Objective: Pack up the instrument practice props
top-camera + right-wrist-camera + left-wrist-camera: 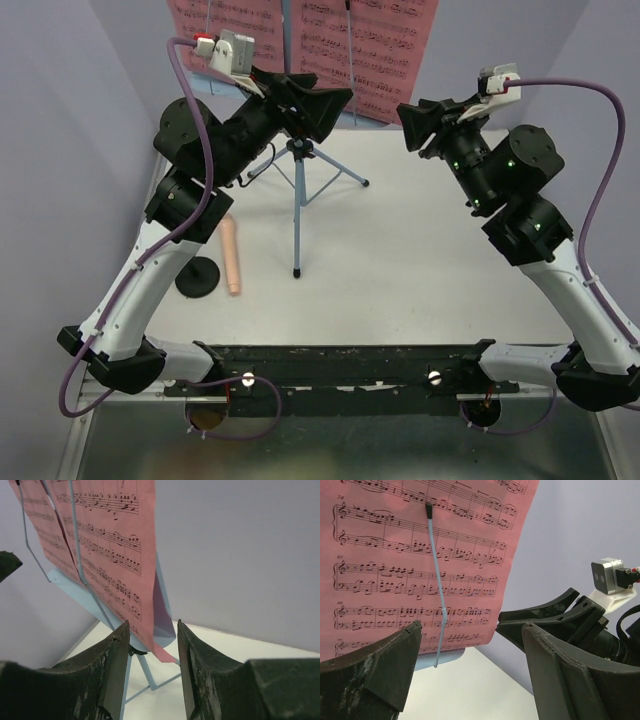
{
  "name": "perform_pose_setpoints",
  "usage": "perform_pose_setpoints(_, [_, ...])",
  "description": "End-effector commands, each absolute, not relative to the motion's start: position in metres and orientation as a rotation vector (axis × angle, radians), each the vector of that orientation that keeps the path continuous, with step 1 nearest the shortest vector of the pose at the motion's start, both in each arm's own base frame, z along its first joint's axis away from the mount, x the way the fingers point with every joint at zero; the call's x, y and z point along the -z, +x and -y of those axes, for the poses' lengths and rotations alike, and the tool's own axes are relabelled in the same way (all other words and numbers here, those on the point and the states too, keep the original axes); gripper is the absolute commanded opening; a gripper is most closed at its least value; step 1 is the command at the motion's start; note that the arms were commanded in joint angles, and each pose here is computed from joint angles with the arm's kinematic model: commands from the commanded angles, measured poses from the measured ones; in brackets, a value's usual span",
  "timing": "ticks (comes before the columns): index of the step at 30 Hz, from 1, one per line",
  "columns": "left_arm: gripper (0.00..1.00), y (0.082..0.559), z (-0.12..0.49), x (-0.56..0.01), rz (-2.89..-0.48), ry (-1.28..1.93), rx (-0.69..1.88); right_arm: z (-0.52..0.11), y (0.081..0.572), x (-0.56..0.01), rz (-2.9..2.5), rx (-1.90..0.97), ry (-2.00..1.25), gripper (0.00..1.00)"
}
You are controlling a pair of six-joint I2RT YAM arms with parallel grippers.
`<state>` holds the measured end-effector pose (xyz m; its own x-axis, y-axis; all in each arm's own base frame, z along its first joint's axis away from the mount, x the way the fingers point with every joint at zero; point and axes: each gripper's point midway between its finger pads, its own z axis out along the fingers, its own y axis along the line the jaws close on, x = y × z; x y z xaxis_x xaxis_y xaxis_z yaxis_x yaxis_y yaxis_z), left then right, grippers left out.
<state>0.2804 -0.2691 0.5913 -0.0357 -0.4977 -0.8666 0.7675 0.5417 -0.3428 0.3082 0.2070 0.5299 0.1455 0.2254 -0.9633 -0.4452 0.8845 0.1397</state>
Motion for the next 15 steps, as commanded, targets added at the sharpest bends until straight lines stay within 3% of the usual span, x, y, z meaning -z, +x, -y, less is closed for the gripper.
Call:
perform_pose_setpoints(1, [0.9,0.277,0.266,-0.594,-1.231,0.293,1.053,-0.21,0.315,-0.528,-1.335,-0.547,-0.193,0.5])
perform_pose_setpoints(15, [0.9,0.278,0.265,-0.589,-1.239,0.301,1.081,-0.222,0.321,-0.524,-1.335,-0.73,-0.225,0.46])
